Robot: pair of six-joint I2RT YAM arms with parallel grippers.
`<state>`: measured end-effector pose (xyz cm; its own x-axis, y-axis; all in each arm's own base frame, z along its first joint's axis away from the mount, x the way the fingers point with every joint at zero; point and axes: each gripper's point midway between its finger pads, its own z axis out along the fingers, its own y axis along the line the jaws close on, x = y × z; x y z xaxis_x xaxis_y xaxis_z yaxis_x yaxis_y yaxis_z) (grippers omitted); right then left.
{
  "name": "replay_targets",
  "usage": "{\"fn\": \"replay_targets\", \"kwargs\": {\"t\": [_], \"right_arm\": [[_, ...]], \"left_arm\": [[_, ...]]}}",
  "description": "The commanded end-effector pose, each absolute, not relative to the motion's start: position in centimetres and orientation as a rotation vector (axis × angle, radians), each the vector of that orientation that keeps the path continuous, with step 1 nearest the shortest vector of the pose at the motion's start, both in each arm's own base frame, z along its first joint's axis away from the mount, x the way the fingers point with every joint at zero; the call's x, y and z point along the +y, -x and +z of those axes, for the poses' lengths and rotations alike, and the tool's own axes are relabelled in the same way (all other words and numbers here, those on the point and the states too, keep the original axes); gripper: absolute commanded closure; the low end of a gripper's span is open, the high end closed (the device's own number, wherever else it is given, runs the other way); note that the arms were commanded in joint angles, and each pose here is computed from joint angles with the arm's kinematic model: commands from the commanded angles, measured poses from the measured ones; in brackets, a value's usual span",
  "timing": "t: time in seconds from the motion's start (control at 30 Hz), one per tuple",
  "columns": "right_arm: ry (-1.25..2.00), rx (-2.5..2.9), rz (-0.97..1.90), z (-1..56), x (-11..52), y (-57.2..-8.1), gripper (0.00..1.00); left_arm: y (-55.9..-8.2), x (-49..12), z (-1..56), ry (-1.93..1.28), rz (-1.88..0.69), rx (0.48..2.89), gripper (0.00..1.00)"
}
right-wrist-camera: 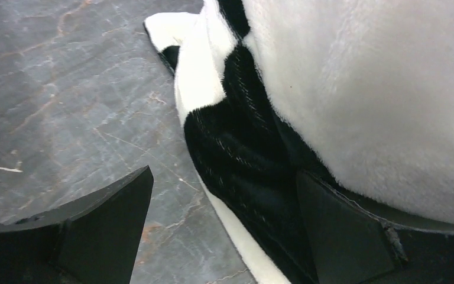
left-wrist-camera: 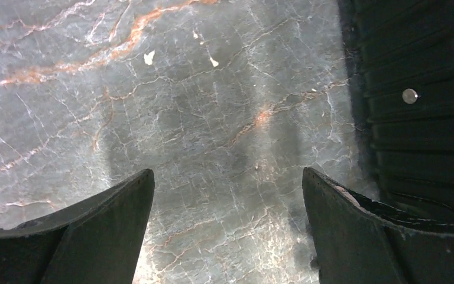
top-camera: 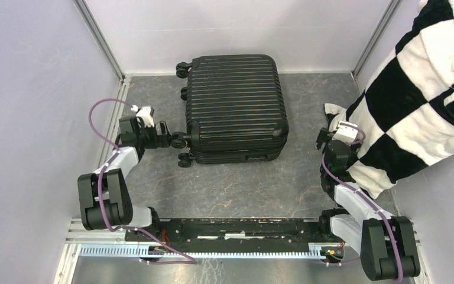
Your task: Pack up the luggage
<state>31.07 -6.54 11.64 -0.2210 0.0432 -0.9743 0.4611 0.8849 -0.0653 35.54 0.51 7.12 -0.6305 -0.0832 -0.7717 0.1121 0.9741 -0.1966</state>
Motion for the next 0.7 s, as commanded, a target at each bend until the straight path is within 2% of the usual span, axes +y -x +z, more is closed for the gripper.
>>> {"fn": "replay_targets", "kwargs": {"t": [0.0,0.33,0.5,0.67], "right_arm": [[-0.413,1.7,-0.528,11.4,-8.6,-30.2,0.02],[-0.347,1.715,-0.527,8.0,-8.2,-29.4,0.02],[-0.33,1.667,-0.474,8.0,-7.6,-29.2,0.02],[-0.101,1.668,-0.491,8.6,-4.9,-30.3,0.02]], "left_arm": [[-39.4,1.9,11.7,0.071,-0.214,1.927,0.0],[-37.8,-0.7,10.1,-0.065,-0.191,1.698,0.0],[-37.8,-1.8,9.5,-0.138,-0.195,1.69,0.0],[-37.2,-1.9,9.5,-0.156,-0.156,1.656,0.0]]}}
